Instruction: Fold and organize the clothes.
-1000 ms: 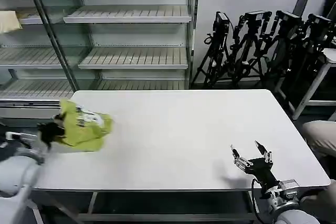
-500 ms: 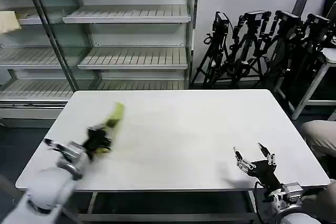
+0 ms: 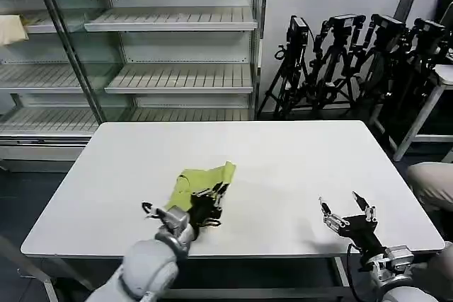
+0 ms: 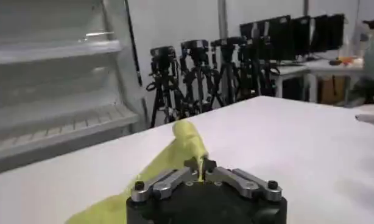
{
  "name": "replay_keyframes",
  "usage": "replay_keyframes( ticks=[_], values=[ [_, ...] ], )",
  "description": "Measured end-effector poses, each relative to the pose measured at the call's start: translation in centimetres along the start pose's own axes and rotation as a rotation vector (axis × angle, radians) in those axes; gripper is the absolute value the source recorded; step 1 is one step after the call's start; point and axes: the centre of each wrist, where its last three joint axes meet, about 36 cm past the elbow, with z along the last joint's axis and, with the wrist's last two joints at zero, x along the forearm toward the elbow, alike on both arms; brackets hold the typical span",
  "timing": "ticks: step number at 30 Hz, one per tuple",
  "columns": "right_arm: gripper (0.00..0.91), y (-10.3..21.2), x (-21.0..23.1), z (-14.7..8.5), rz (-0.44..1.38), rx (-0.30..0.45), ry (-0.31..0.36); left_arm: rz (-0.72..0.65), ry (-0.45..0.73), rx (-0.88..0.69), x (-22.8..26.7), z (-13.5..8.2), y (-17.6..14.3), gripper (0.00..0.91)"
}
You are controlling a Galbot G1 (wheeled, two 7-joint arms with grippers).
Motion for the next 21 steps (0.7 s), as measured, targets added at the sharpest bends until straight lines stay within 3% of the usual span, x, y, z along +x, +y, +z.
replay_keyframes(
  ticks=[8, 9, 10, 21],
  values=[
    [0.907, -1.2, -0.3, -0.7, 0.013, 0.008, -0.016, -0.072, 0.008, 0.069, -4.3, -0.7, -2.6, 0.01],
    [0.907, -1.3, -0.3, -0.8, 0.015, 0.009, -0.019, -0.075, 0.009, 0.074, -4.7, -0.8, -3.0, 0.363],
    [0.907, -1.4, -0.4, -0.9, 0.017, 0.009, -0.022, -0.077, 0.011, 0.078, -5.1, -0.9, -3.3, 0.907],
    [0.907, -2.1, -0.8, -1.6, 0.027, 0.033, -0.056, -0.018, -0.01, 0.099, -7.2, -1.8, -6.4, 0.907]
  ],
)
